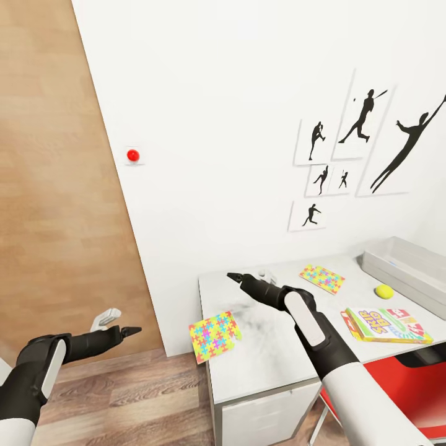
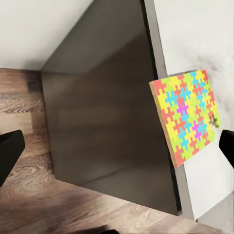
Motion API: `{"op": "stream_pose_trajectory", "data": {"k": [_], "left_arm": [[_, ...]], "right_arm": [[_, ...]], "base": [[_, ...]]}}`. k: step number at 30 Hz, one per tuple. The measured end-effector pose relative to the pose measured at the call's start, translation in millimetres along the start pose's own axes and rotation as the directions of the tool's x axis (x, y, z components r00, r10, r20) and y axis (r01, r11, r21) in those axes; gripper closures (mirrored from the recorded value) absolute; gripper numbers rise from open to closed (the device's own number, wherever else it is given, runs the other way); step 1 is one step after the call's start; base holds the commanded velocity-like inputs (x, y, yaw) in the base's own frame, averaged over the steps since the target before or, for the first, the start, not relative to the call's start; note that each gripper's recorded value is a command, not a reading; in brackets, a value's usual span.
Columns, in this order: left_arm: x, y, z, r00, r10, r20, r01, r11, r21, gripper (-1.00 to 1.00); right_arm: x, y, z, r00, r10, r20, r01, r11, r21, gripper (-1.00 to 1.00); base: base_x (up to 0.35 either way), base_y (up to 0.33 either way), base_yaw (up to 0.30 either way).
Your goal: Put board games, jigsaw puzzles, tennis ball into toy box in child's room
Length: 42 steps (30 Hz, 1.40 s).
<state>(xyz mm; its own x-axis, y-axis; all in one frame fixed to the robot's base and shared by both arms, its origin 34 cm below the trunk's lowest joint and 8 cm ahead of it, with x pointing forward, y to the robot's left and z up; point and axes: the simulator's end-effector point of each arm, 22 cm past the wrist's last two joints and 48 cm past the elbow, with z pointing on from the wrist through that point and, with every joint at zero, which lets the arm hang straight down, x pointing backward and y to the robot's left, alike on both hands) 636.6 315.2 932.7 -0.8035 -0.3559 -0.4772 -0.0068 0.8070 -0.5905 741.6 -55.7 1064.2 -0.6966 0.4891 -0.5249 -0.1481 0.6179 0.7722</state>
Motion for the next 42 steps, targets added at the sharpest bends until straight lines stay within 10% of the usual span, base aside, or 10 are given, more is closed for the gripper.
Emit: {"op": "stream_pose_trajectory", "data": {"k": [10, 42], "left_arm": [[0, -17, 1.0, 0.999, -0.045, -0.009, 0.046, 0.995, 0.089, -1.0], [-2, 1, 19.2, 0.997, -0.081, 0.006, 0.08, 0.992, 0.101, -1.0]], "right_arm": [[3, 14, -6.1, 1.0, -0.023, -0.002, 0.023, 0.999, -0.037, -1.0], [-4, -7, -0.4, 0.999, -0.033, 0.012, 0.034, 0.998, -0.061, -1.0]], "base": [[0.0, 0.0, 0.0], [0.0, 0.0, 0.0]]}}
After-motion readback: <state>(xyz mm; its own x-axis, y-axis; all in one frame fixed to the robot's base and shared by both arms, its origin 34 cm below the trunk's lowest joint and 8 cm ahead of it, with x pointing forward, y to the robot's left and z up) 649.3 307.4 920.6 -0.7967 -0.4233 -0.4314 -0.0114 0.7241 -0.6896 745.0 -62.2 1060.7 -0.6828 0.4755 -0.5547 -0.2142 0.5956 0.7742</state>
